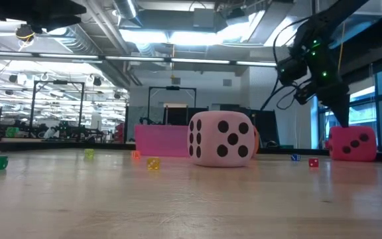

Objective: Pick & Place Dice
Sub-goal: Put the large red dice into the bin

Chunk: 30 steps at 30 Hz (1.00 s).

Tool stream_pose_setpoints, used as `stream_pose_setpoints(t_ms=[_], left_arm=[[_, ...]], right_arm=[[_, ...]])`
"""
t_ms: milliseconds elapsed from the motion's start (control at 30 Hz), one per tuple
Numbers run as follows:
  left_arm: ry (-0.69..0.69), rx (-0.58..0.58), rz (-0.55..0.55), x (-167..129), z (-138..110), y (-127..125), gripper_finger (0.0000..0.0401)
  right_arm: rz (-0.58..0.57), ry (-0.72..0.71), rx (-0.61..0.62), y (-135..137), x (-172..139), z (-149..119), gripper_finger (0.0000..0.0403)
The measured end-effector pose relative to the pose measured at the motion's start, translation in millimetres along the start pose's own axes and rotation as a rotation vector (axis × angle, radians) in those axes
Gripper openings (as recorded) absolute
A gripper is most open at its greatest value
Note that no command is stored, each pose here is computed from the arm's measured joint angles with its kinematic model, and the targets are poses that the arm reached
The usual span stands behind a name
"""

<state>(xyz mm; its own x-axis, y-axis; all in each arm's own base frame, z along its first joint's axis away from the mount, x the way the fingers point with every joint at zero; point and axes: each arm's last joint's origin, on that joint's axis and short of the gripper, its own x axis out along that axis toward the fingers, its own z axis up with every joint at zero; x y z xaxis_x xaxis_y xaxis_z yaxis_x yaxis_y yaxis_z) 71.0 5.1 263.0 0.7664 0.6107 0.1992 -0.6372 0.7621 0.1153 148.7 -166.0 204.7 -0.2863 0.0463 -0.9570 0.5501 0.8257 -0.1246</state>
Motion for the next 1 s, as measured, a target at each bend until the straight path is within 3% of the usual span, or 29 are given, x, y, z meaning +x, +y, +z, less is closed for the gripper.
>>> stream_pose_setpoints(t_ms=[367, 700, 1000], left_arm=[[0.002, -0.023, -0.001, 0.0, -0.2, -0.1, 0.0306], [0.002, -0.032, -0.001, 0.0, -0.2, -0.1, 0.0306], [0.002, -0.068, -0.001, 0.0, -0.2, -0.1, 0.0306]], right_arm=[[0.031, 0.045, -0.068, 1.1, 7.3, 5.2, 0.0400], [-0.073, 0.064, -0.062, -3.7, -4.7, 6.0, 0.0400], [-0.020, 0.137, -0.100, 0.4, 3.8, -2.0, 0.0400]])
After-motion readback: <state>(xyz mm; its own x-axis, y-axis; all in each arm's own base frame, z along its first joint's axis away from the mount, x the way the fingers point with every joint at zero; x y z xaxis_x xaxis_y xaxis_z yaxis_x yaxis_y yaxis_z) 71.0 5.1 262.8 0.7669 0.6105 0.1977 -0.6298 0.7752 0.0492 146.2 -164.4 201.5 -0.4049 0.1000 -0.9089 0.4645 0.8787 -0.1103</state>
